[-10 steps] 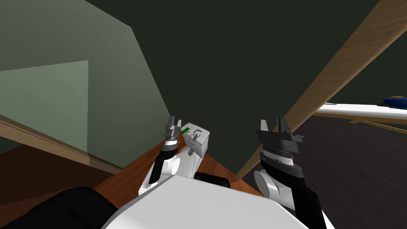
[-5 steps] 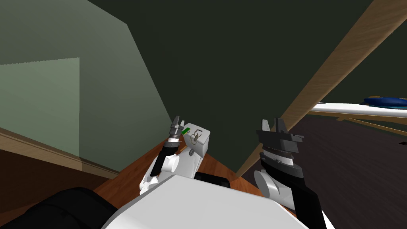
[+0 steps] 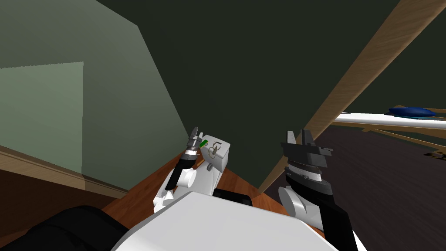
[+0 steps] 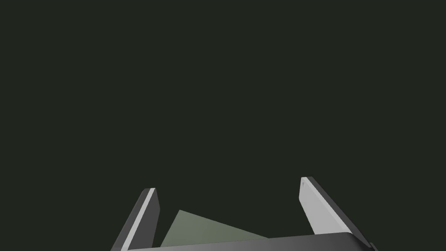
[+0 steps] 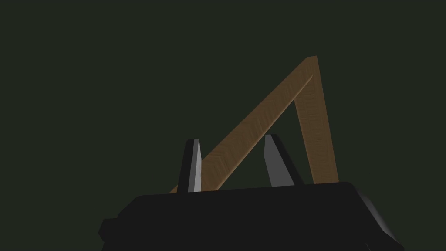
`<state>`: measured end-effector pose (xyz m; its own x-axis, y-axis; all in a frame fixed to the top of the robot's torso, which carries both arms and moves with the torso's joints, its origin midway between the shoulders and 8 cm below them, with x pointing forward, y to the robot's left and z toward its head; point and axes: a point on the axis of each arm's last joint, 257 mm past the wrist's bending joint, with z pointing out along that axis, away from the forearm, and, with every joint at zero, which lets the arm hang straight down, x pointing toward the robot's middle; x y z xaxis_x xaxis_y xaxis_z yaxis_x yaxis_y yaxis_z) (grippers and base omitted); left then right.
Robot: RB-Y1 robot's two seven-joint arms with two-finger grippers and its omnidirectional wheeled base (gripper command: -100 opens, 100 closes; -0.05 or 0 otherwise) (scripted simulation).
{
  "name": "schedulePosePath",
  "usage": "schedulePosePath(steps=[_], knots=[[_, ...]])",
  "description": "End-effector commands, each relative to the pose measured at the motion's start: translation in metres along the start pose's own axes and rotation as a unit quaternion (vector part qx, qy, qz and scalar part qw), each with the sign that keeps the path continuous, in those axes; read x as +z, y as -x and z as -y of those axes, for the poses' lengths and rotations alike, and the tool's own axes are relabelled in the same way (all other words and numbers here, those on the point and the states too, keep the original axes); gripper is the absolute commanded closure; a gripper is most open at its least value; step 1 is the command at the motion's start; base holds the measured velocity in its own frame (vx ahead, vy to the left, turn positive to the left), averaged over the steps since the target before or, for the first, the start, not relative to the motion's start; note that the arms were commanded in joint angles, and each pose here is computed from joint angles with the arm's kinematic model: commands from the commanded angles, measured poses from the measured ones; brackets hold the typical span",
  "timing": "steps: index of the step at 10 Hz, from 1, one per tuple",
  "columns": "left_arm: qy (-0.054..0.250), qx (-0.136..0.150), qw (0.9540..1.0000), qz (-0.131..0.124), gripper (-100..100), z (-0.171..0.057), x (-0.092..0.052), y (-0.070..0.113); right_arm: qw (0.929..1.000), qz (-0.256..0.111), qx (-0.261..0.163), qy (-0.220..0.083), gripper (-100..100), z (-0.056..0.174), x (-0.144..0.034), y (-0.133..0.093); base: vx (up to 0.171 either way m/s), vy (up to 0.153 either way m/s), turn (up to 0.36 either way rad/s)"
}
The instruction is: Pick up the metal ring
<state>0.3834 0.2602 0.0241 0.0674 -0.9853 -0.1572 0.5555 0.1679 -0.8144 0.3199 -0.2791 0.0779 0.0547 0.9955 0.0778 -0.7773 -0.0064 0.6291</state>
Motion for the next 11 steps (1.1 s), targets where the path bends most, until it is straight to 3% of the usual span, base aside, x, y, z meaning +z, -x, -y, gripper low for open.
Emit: schedulePosePath(steps=[1,6,11], knots=[[0.000,0.000,1.0000,0.000,-100,0.000,0.000,0.000,1.0000,0.000,0.000,0.000,0,0.000,0.000,0.000,0.000,0.000,0.000],[0.000,0.000,1.0000,0.000,-100,0.000,0.000,0.000,1.0000,0.000,0.000,0.000,0,0.000,0.000,0.000,-0.003,0.002,-0.009],[0.073,-0.008,0.9973,-0.010,-100,-0.047,-0.004,-0.003,1.0000,0.000,0.000,0.000,0,0.000,0.000,0.000,-0.023,0.018,-0.081]])
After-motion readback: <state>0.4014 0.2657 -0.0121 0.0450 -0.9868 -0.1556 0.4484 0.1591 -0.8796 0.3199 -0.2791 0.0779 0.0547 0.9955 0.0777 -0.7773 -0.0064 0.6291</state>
